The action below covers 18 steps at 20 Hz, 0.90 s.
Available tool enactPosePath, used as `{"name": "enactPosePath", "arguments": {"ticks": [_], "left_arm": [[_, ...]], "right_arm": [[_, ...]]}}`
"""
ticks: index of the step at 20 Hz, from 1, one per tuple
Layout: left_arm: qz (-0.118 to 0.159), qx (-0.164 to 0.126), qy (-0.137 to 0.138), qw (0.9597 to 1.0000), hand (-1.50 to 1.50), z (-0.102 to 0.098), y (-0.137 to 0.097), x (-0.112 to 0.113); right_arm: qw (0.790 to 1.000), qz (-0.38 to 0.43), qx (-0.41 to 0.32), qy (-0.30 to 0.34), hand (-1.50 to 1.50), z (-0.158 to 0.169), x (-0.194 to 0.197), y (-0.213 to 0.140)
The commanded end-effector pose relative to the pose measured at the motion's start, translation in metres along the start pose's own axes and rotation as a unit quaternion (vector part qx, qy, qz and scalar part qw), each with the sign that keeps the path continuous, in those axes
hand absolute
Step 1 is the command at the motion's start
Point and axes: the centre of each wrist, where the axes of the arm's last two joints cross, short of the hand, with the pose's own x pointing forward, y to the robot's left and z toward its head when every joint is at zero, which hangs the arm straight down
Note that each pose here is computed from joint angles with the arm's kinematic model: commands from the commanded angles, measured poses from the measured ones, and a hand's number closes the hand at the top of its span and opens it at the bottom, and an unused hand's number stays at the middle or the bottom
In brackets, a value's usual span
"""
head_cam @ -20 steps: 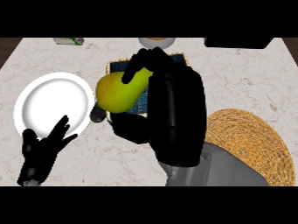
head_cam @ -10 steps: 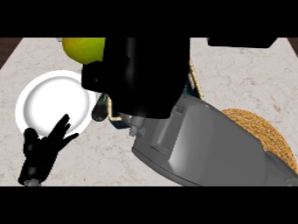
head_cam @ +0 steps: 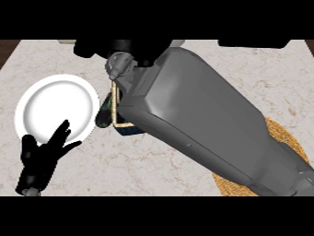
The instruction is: Pick the pear from the placemat and place it in the basket
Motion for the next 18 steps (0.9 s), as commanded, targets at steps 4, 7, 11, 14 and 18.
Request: {"name": "enactPosePath", "arguments": {"ticks": [4,7,11,14,18], "left_arm": [[0.005,0.000,0.049,0.9988,0.00,0.000,0.007,-0.022],[-0.005,-0.005,0.044,0.9990,0.00,-0.004,-0.015,-0.015],[0.009,0.003,0.060,0.9982,0.00,-0.002,-0.005,-0.022],[0.000,0.002,0.066,0.9978,0.00,0.012,0.004,-0.035],[0.009,0.019,0.060,0.9980,0.00,0.012,0.021,-0.036]], "right_arm": [[0.983,-0.117,0.000,0.142,1.50,-0.024,-0.032,0.013],[0.983,-0.115,0.011,0.144,1.50,-0.017,-0.040,0.031],[0.982,-0.126,0.011,0.139,1.50,-0.014,-0.045,0.036],[0.983,-0.117,0.007,0.141,1.50,-0.016,-0.061,0.047],[0.985,0.018,-0.018,0.172,1.50,-0.030,-0.086,0.065]]}}
